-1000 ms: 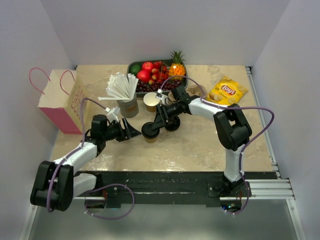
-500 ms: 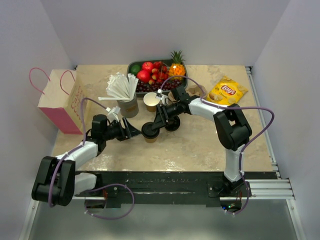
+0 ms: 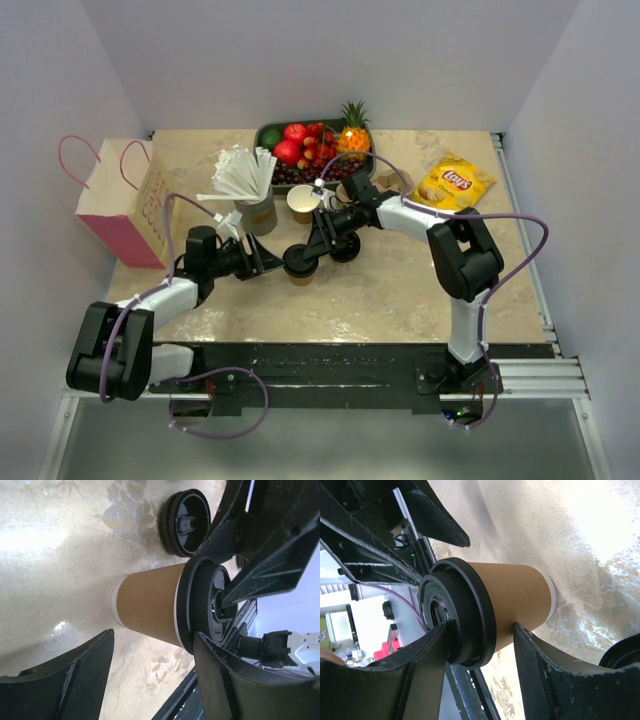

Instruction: Pack the takeout coffee

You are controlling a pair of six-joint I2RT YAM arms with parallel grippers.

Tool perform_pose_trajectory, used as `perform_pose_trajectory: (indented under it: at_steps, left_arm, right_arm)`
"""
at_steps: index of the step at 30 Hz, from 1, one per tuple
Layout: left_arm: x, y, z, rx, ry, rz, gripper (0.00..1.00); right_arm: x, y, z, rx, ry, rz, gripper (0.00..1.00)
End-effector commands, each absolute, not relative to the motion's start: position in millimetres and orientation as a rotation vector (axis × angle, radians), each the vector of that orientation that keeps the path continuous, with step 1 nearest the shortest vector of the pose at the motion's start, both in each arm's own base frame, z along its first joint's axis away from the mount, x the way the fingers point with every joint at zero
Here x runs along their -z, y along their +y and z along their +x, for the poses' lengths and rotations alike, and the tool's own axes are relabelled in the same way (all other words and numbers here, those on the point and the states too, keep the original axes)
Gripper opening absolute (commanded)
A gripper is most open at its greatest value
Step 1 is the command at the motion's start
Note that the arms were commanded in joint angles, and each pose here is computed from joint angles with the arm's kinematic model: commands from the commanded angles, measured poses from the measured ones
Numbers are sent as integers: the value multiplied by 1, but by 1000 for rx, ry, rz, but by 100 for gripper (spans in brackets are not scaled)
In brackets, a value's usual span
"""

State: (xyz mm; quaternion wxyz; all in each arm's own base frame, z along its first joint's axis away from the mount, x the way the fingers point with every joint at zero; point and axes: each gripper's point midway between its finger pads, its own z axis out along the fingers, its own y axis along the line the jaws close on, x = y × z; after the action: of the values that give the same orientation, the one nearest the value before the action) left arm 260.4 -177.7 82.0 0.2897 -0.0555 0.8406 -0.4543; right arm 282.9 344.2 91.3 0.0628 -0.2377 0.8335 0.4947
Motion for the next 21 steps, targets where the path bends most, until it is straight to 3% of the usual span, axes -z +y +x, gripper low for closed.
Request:
perform_pose_trajectory:
  at_steps: [1, 7, 13, 21]
  left_arm:
    - [-58, -155, 273, 1013, 2379, -315, 65]
    - [-62, -150, 280, 946, 2418, -320, 51]
    - [-73, -163, 278, 1069, 2351, -267, 30]
    - [-65, -159, 273, 1037, 2378, -302, 21]
  right_arm:
    - [-67, 337, 286, -1331, 2621, -680, 55]
    - [-71, 334, 291, -1269, 2634, -655, 56]
    - [-74, 336, 293, -1280, 2621, -658, 56]
    - [-70, 338, 293, -1288, 2631, -647, 56]
